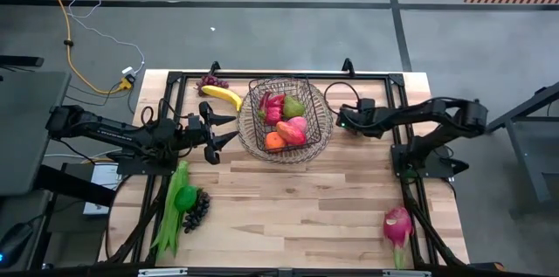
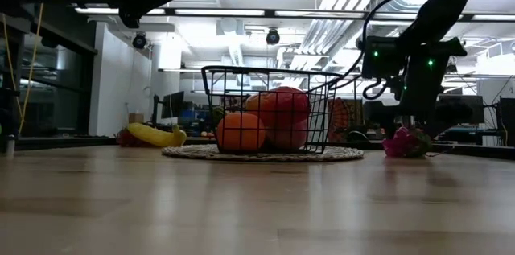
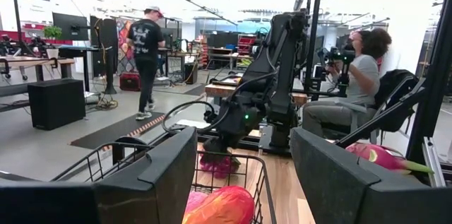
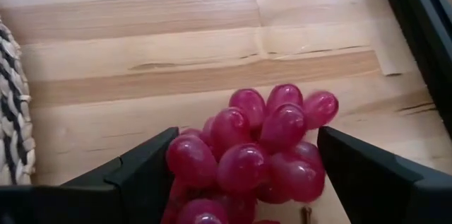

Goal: Build produce basket
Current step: Put the top right purple grapes into the black wire basket

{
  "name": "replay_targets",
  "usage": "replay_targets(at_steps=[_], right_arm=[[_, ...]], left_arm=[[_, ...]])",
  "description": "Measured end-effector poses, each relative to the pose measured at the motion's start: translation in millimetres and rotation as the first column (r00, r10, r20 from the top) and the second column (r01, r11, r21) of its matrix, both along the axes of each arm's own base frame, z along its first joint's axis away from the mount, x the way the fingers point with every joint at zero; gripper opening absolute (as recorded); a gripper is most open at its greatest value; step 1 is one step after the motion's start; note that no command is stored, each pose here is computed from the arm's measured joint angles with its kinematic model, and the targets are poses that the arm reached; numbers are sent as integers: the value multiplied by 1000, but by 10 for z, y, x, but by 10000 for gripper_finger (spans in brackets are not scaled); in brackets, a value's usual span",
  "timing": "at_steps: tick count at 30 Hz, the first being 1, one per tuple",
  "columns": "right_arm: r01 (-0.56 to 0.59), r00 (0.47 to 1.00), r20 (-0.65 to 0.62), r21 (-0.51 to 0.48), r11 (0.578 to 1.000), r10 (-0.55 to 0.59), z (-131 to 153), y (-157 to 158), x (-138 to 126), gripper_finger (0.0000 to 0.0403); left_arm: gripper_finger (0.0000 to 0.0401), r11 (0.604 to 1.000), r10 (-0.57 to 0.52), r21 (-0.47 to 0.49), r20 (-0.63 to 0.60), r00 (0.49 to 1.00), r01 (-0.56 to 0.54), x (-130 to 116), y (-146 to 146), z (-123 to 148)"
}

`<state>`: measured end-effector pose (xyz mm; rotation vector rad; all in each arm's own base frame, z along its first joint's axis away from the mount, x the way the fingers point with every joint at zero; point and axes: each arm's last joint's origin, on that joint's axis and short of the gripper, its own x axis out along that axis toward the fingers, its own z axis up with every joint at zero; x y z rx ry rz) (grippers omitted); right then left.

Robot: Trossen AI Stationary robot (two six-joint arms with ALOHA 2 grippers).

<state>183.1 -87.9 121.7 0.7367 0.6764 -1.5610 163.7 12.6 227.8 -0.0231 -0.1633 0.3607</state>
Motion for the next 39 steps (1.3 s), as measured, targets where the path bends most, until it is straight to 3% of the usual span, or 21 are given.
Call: replay_targets(at_steps=[11,28,34,39], right_arm=[[-2,1000,3,1,1000,2,-42,-9,27,308],[2,1000,-6,-26,1000,-2,-37,-15,25,175],[-35,999,-13,-24,999,35,18,-10,15,165],[-81,997,6,-66,994,82,232,-36,72,165]], left_arm=[[217,1000,0,0,0,1000,0,0,0,0],[217,1000,0,0,0,1000,0,0,0,0],[217,1000,0,0,0,1000,0,0,0,0],[217,1000,0,0,0,1000,0,0,0,0]])
